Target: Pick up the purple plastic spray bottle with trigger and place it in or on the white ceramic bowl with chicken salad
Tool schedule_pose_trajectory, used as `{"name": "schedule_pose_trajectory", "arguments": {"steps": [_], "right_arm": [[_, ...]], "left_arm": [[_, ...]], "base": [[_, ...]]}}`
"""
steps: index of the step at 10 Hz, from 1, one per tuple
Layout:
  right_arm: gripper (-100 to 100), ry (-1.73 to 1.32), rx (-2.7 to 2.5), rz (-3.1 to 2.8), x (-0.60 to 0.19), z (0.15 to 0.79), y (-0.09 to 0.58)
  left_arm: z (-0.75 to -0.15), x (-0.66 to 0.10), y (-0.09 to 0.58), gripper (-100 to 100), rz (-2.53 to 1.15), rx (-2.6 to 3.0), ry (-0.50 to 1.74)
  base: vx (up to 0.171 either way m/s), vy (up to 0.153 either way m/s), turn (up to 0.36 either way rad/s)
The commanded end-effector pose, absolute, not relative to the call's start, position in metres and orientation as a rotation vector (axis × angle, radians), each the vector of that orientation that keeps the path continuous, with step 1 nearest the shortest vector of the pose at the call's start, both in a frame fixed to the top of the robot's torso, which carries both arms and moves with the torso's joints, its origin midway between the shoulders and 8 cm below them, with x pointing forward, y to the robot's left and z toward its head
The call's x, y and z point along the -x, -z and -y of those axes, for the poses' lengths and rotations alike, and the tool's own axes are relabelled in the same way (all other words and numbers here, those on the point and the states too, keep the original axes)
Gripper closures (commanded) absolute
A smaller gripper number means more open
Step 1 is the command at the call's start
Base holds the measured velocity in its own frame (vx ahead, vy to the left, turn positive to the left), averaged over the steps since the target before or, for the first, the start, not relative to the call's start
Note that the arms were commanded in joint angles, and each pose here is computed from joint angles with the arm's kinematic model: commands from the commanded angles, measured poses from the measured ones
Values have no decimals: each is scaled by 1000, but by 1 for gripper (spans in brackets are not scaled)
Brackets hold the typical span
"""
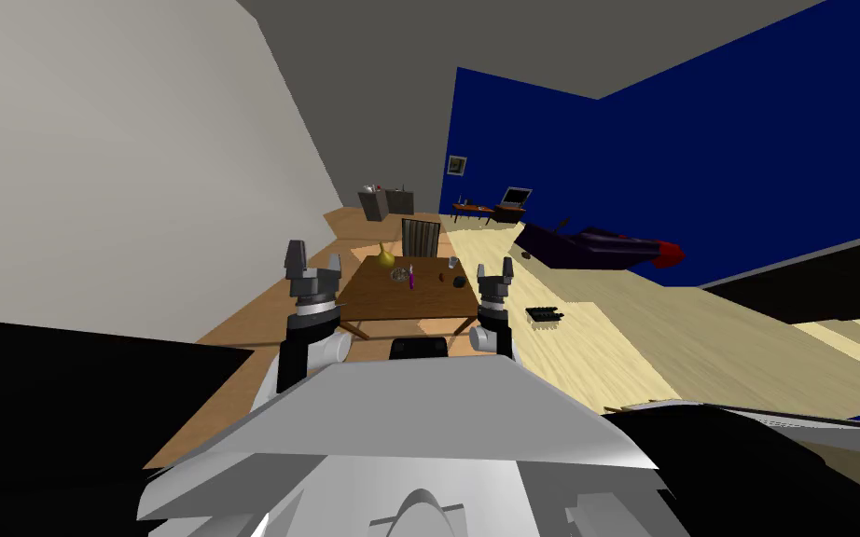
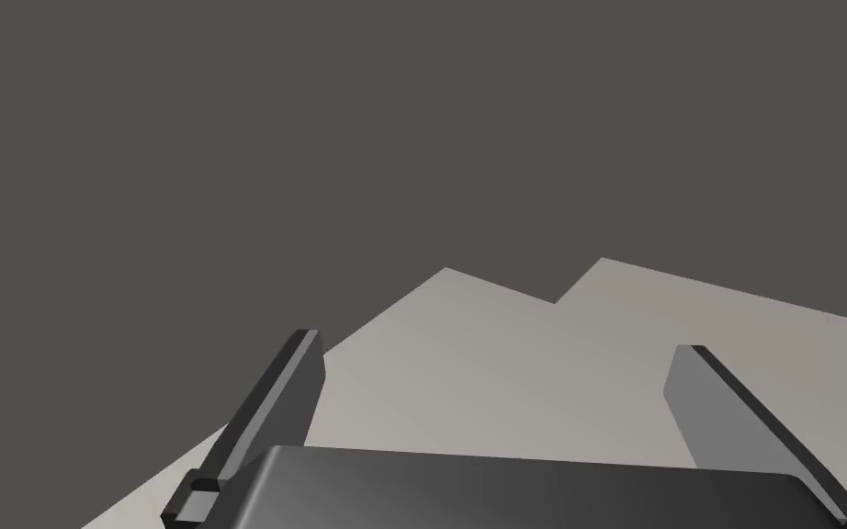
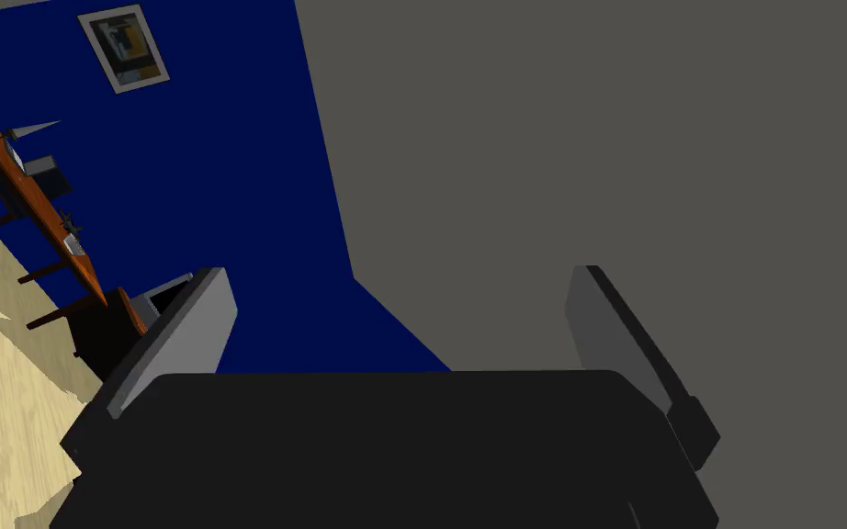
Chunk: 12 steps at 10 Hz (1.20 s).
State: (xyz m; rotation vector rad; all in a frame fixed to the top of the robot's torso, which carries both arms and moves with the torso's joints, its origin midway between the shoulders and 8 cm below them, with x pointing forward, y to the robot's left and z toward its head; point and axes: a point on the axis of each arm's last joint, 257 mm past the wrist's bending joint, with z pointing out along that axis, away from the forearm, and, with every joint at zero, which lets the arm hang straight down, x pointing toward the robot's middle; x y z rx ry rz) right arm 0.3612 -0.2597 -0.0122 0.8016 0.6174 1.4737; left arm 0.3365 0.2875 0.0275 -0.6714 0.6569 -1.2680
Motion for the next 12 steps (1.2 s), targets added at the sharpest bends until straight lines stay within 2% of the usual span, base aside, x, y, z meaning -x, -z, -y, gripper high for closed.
{"name": "schedule_pose_trajectory", "arguments": {"steps": [1,12], "right_arm": [[0,-1474,-802,-617,-361,260,12],[0,-1474,-802,-617,-361,260,12]], "left_arm": [[-280,-347,-15,-100,-724,668,1271],[-238,-418,114,-100,-1149,800,1219]], "base": [[-13,-15,-101],[-37,-35,-134]]}}
